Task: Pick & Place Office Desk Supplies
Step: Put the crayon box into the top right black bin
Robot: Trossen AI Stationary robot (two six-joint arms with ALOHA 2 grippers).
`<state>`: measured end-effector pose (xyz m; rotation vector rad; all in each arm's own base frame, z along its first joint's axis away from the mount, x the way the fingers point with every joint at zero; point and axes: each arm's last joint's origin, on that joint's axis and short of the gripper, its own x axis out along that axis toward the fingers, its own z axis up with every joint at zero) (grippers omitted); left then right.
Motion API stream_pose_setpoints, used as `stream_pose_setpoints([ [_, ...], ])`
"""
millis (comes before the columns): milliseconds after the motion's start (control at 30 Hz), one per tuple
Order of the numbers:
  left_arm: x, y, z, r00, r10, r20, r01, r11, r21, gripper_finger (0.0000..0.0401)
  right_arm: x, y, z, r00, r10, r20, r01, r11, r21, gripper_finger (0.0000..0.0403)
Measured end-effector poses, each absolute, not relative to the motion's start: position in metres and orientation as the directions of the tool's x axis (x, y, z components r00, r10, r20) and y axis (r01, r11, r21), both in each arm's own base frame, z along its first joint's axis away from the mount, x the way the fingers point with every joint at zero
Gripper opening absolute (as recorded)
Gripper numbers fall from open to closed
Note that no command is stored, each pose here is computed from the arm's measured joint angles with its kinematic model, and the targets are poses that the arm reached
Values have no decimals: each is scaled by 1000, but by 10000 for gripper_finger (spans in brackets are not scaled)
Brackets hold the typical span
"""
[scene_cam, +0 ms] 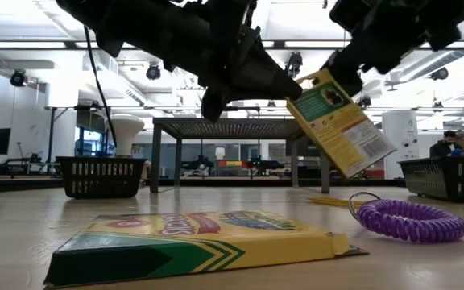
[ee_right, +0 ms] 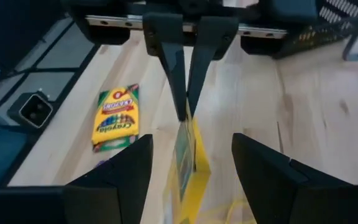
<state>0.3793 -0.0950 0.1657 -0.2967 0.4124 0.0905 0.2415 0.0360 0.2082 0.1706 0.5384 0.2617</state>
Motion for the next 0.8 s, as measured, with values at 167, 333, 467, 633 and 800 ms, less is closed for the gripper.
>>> stream_pose_setpoints([
  [167, 379, -95, 166, 913, 27, -408, -145, 954, -262, 1, 254, 38, 199, 828, 290, -479, -206, 953, 221, 216],
  [333, 379, -95, 166, 913, 26, -407, -137, 959, -247, 2, 264, 39, 190, 807, 291, -513, -199, 953, 227, 216],
  [467, 379, -95, 166, 913, 25, -406, -137, 959, -247, 3, 268, 40, 184, 793, 294, -533, -198, 952, 231, 203],
  [633, 379, -95, 166, 913, 23, -408, -135, 959, -248, 2, 270, 40, 185, 793, 297, -532, -206, 953, 223, 161],
  [800, 379, -96, 166, 912, 12, -410, -126, 960, -251, 3, 269, 40, 191, 808, 298, -508, -217, 952, 214, 109],
])
